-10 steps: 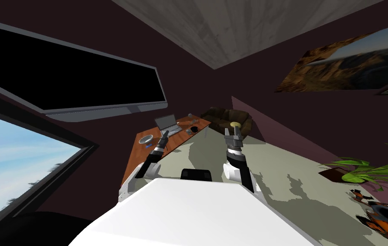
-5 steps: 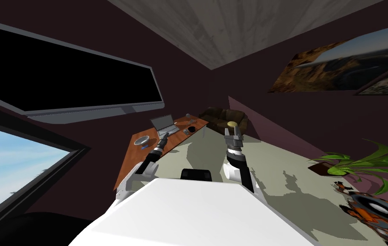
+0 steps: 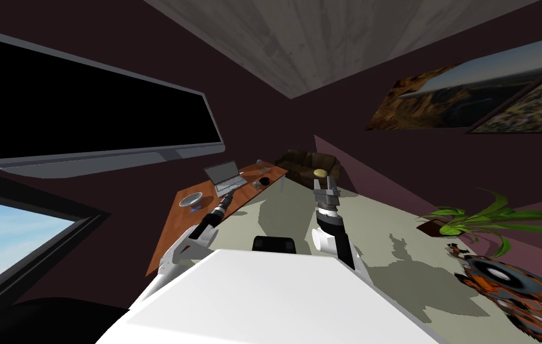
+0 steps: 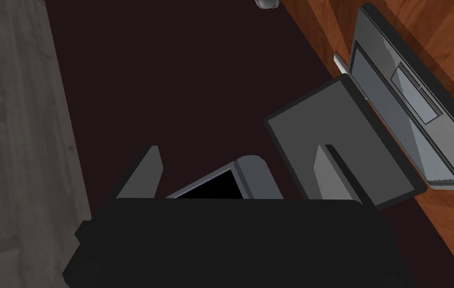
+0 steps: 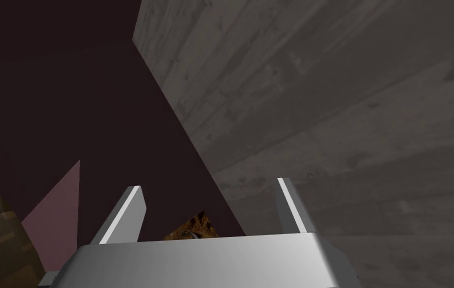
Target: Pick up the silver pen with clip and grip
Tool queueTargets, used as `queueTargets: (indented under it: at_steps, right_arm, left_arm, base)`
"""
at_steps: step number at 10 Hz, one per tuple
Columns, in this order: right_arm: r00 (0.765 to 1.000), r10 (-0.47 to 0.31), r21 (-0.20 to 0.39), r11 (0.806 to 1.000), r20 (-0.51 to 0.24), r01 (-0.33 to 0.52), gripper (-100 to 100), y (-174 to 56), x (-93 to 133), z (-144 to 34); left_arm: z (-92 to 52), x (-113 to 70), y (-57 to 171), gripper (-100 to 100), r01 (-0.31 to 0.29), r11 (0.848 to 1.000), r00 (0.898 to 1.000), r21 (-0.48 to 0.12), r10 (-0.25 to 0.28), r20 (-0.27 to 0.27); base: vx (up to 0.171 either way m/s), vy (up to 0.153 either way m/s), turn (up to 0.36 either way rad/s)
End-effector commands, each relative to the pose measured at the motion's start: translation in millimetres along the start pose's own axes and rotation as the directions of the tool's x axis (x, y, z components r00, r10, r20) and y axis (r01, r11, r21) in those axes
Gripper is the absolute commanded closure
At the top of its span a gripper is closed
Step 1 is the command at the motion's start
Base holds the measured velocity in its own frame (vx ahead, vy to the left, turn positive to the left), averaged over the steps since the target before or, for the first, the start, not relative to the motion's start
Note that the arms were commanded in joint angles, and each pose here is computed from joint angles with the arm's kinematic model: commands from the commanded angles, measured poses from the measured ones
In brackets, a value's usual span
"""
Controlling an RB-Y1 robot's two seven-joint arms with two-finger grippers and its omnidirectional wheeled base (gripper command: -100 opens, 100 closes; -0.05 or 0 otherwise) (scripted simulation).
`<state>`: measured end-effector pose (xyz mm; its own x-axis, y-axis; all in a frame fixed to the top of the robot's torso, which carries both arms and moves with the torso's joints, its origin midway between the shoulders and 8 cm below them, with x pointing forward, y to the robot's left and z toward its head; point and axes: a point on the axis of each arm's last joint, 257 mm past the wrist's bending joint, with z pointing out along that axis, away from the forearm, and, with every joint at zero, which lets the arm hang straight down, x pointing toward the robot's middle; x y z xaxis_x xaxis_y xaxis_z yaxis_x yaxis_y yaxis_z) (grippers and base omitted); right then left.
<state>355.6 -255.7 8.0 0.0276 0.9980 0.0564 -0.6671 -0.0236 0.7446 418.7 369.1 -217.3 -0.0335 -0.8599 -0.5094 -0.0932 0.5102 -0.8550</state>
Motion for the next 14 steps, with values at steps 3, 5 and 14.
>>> queueTargets:
  at_steps: [3, 5, 14]
  right_arm:
    - [1.000, 0.000, 0.000, 1.000, 0.000, 0.000, 0, 0.0, 0.0, 0.0]
    - [1.000, 0.000, 0.000, 1.000, 0.000, 0.000, 0, 0.0, 0.0, 0.0]
    - [1.000, 0.000, 0.000, 1.000, 0.000, 0.000, 0, 0.0, -0.1, -0.1]
  left_arm:
    - [-5.1, 0.9, 60.5, -100, -0.048, 0.985, 0.998, -0.164, 0.040, -0.050]
    - [-14.4, 0.5, 102.6, -100, -0.089, 0.959, 0.993, -0.268, 0.066, -0.093]
    - [-106.8, -2.2, 266.2, -100, -0.268, 0.724, 0.952, -0.636, 0.096, -0.291]
  base:
    - [0.031, -0.044, -0.059]
    - [0.057, -0.018, -0.080]
    - [0.091, 0.042, -0.054]
